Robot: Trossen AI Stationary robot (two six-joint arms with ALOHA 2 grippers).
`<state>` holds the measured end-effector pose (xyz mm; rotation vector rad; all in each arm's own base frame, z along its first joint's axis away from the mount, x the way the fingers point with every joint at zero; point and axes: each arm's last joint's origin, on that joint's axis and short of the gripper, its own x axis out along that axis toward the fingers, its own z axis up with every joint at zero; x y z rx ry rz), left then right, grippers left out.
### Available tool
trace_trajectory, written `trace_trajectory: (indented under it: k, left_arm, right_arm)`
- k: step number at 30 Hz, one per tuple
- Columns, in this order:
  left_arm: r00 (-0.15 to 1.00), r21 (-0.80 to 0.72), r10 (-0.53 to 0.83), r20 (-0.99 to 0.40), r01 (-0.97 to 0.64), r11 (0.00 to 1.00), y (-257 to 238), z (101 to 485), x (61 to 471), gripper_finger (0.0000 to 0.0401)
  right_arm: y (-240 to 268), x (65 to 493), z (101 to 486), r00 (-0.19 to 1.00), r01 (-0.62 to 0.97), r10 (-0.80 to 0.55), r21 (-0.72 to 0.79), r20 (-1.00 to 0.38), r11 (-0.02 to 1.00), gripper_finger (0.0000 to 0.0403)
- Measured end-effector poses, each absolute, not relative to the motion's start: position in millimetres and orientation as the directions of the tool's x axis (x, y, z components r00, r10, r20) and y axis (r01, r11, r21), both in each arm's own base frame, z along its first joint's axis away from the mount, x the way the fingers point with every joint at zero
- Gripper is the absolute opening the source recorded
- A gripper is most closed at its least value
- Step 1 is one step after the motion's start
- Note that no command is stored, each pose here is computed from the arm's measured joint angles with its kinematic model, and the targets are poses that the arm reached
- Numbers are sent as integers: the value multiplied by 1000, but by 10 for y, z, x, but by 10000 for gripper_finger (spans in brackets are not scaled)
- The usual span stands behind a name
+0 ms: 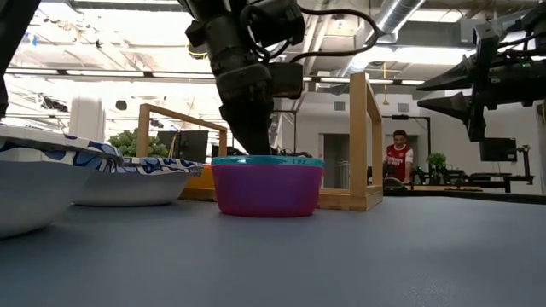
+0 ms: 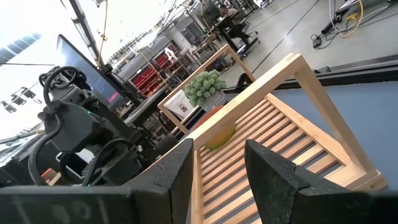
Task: Place and stack bowls onto a shelf
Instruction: Stack the small blue bowl on top of the small orange bowl on the shelf
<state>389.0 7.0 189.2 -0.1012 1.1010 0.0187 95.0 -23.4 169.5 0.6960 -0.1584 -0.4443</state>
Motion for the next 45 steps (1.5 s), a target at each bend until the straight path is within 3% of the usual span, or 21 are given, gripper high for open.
trace_trajectory:
  k: [4, 16, 27, 45]
  left_arm:
    - [451, -73, -36, -892, -66, 995, 66, 1891, 3889, 98]
    - [435, -95, -57, -899, -66, 993, 64, 1877, 3870, 5]
    - [404, -178, -129, -905, -84, 980, 75, 1912, 3855, 0]
    - [428, -189, -128, -894, -101, 977, 187, 2506, 3978, 0]
  right_arm:
    - [-234, 950, 1694, 895, 342, -446, 650, -6, 679, 171]
    - [-234, 951, 1694, 895, 343, -446, 648, -6, 680, 171]
    - [-234, 951, 1694, 895, 343, -446, 649, -6, 680, 171]
    - [-232, 952, 1693, 899, 338, -438, 649, -7, 682, 171]
